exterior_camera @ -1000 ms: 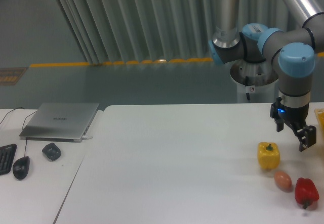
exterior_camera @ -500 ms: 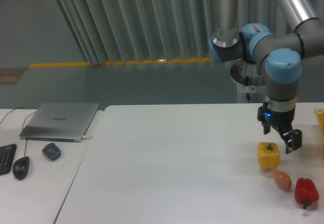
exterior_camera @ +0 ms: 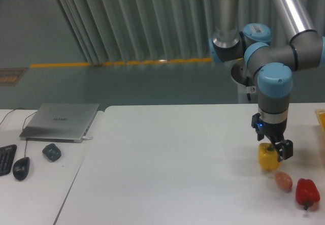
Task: Place the yellow pepper in a basket
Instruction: 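Lower the gripper onto the yellow pepper and close on it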
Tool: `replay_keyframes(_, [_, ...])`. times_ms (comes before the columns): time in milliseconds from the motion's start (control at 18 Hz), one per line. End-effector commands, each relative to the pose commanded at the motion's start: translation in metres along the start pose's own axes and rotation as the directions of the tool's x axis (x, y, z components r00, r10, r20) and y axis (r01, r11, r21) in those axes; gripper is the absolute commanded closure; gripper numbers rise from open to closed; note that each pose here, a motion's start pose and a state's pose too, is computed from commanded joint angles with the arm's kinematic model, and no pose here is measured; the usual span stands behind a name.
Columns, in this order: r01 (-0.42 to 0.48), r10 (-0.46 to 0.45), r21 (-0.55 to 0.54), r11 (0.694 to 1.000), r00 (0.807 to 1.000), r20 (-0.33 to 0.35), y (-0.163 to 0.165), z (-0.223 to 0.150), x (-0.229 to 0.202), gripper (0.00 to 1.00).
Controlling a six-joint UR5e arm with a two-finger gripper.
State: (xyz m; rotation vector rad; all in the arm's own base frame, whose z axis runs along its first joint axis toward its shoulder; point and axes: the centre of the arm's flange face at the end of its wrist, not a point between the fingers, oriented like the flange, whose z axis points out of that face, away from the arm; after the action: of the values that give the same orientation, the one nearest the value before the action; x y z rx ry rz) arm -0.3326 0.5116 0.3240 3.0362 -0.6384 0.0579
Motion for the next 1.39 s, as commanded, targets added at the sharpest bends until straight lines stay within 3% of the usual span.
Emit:
replay_keyframes(222, [-0.021,0.021,-0.065,0.998,1.000,0.003,-0.004,0.009,0.002,0.00])
replay_keyframes(833, [-0.033,0.032,-0.079,0.996,0.999,-0.016,-0.010,0.023,0.002,0.01])
replay_keyframes(1000, [-0.034,0.033,-0.098,0.995,0.999,-0.014,-0.008,0.023,0.001,0.44])
replay_keyframes(1389, [-0.021,0.021,-0.081,0.997,1.000,0.006,-0.006,-0.013,-0.009,0.52])
